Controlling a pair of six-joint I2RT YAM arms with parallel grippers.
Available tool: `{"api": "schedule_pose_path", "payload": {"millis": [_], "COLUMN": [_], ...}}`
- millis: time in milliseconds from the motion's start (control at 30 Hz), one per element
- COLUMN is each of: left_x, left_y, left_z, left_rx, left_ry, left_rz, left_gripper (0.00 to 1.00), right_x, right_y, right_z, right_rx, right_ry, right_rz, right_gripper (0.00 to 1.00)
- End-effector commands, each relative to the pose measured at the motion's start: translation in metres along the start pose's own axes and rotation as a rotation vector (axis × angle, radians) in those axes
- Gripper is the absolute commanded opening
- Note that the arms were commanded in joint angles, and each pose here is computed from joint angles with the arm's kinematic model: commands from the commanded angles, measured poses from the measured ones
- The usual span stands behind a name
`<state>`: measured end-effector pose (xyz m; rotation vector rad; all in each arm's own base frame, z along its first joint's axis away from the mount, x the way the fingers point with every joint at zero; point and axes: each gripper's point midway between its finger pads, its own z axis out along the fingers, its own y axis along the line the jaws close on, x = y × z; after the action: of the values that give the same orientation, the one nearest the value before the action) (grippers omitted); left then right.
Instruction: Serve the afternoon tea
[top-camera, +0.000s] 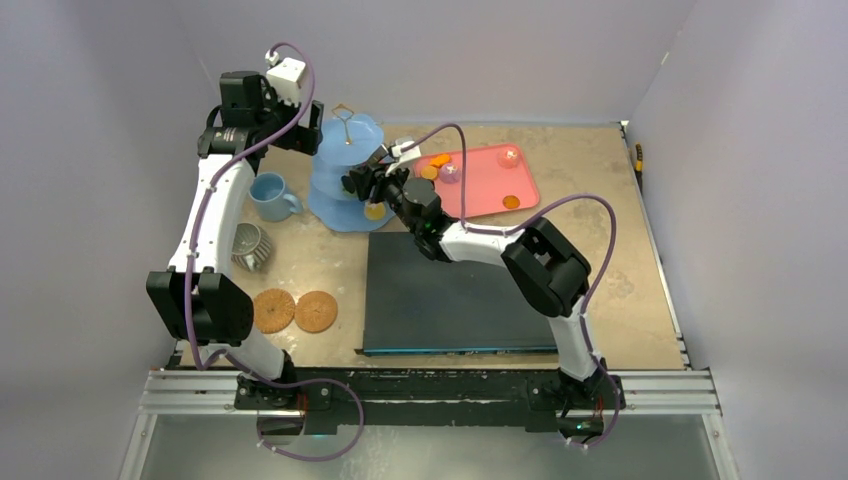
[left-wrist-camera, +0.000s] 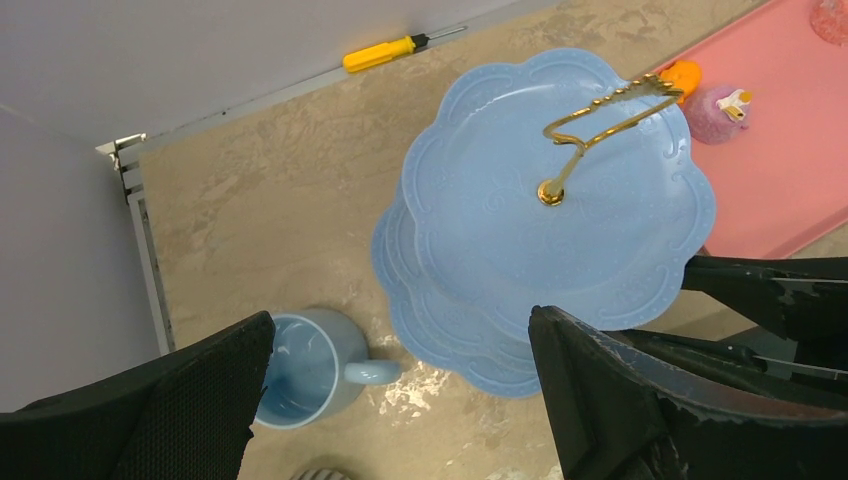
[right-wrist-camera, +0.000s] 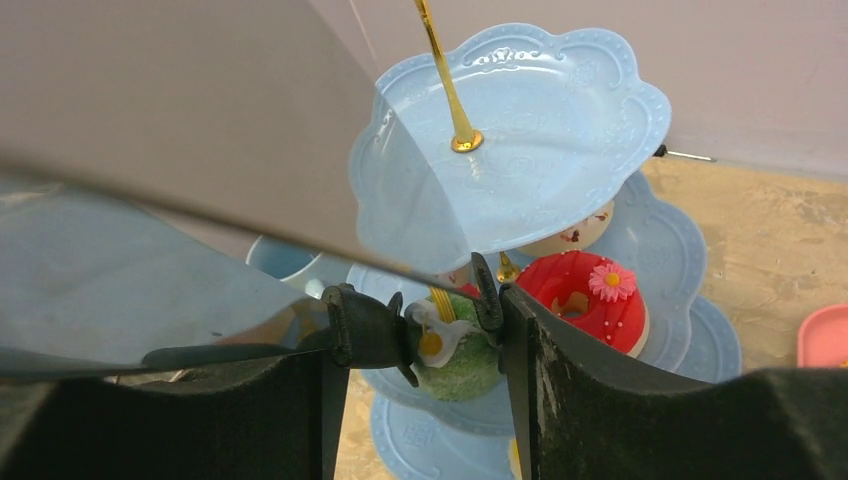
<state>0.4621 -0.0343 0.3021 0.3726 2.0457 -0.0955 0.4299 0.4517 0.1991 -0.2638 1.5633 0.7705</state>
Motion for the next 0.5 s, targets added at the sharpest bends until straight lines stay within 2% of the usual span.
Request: {"api": "schedule_pose_path", "payload": {"millis": [0, 267, 467], "left_x": [-0.019, -0.018, -0.018], "left_y": [0.001, 0.000, -0.001], "left_z": [-0.017, -0.017, -0.018], "left_rx": [-0.004, -0.001, 0.004], "left_ry": [-0.067, -0.068, -0.070], "left_rz": [0.019, 0.013, 0.011], "left_gripper": [0.98, 0.99, 0.98], "right_x": [-0.057, -0.082, -0.086], "right_y": [0.020, 0.024, 0.024], "right_z": [0.002, -0.016, -0.039], "right_rx": [-0.031, -0.041, -0.056], "right_ry": [-0.142, -0.165, -0.139], "right_rz": [0.020, 0.011, -0.001], "right_gripper": [0.57, 0.63, 0.63]}}
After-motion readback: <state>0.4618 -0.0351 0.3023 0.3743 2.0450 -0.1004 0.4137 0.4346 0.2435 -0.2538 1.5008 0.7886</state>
